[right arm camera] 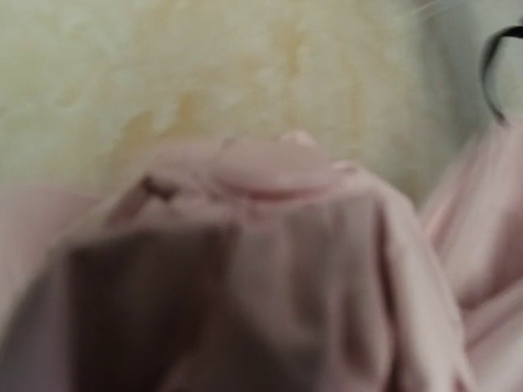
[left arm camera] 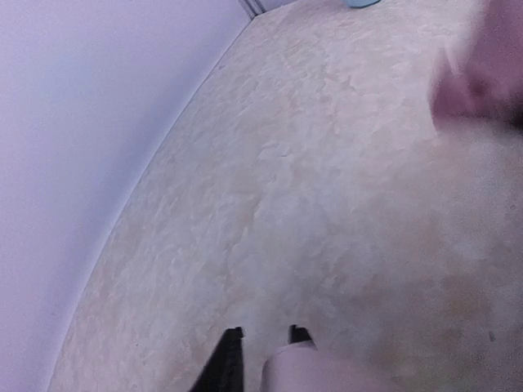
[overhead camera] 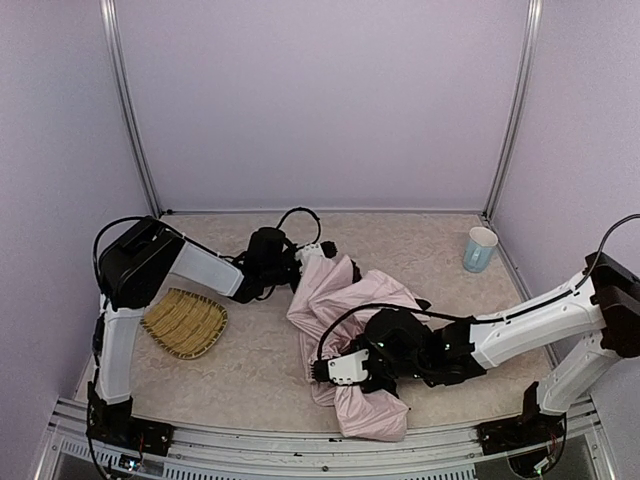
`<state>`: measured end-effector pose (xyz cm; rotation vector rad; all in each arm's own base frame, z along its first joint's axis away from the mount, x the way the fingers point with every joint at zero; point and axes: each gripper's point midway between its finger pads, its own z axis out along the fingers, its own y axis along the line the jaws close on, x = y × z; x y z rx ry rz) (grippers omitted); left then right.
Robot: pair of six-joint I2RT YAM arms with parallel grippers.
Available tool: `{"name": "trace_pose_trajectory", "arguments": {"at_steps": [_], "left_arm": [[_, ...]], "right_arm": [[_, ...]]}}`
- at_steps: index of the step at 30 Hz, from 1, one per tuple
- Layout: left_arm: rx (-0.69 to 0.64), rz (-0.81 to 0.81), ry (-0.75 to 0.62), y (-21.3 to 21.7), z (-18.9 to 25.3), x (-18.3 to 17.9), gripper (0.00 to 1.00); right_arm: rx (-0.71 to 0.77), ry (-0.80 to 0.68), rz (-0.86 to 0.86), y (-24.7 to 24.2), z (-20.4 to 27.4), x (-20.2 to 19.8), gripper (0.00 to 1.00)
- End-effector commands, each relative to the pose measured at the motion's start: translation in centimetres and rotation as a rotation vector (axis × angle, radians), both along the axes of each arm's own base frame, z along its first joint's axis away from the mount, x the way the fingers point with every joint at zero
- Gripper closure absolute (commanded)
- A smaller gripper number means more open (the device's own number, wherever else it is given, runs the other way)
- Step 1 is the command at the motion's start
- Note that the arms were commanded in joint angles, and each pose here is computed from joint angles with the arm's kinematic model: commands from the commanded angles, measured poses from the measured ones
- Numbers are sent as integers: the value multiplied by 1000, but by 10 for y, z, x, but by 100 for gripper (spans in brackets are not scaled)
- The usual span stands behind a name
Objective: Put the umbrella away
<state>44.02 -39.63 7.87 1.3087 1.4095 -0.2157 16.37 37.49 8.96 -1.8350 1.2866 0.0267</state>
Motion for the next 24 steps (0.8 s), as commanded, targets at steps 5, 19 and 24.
{"name": "trace_pose_trajectory", "arguments": {"at_steps": [5,19,24], "left_arm": [[-38,494,-9,52,31,98,6],[-577,358,-58,110,199,-44,4],[-459,171,62,71,178,-117,5]], "right_arm": [[-181,141,-90,-3,-65,1,100],[-50,504,-154,17,-32,13,27],[-13,480,-144,21,6,19,0]]}}
